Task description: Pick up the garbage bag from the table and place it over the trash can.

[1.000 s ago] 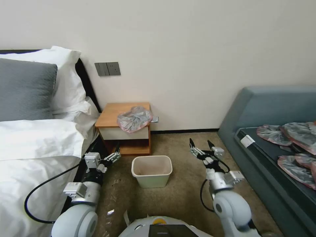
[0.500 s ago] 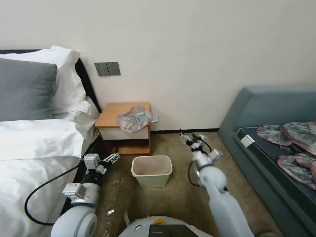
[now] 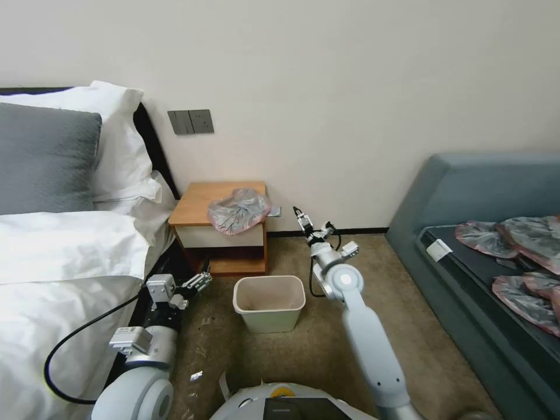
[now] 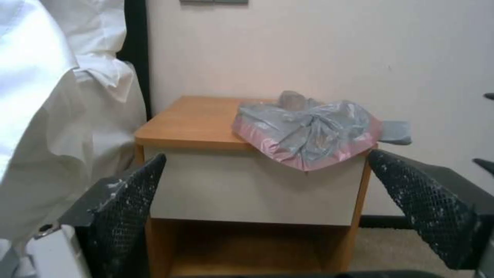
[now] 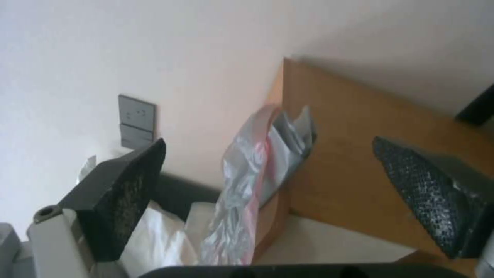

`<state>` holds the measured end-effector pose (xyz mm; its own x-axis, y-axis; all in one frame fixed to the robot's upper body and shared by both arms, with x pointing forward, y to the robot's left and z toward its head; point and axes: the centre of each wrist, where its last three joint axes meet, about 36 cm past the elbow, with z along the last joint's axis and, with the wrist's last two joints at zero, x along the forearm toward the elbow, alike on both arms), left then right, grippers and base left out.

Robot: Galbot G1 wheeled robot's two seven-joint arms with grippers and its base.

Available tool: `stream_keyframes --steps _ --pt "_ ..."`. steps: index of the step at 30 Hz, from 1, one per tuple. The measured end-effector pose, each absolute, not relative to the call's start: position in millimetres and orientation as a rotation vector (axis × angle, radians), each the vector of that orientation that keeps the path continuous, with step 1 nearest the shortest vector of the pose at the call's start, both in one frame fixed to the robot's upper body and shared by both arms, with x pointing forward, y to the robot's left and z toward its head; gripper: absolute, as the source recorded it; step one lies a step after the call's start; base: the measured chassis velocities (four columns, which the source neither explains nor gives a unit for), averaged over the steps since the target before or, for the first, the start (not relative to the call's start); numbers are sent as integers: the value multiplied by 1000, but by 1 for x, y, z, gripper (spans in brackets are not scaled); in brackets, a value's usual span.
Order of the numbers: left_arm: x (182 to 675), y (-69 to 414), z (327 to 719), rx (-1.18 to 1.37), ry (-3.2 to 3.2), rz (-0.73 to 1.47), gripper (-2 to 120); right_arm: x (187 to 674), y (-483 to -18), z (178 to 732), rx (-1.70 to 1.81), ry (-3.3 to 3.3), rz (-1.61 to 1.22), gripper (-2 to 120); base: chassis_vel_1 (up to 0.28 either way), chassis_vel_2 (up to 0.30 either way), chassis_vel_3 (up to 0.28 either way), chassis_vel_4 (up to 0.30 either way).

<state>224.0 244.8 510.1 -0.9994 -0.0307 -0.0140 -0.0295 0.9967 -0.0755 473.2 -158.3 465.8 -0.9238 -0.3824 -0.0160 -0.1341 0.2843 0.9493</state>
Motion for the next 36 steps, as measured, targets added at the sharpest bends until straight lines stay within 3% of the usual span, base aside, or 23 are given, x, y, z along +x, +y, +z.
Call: stream_keyframes --steps 22,28,35,36 --pt "225 242 510 -62 3120 -182 100 540 -111 449 473 -2243 -1702 100 0 0 0 0" --pt "224 241 509 -63 3123 -193 100 546 -109 446 461 -2252 -1694 85 0 0 0 0" --pt "224 241 509 -58 3129 -194 100 553 -108 445 486 -2265 -1699 53 0 0 0 0" --pt "224 241 509 -58 3129 -194 100 553 -108 445 486 -2265 -1699 53 0 0 0 0"
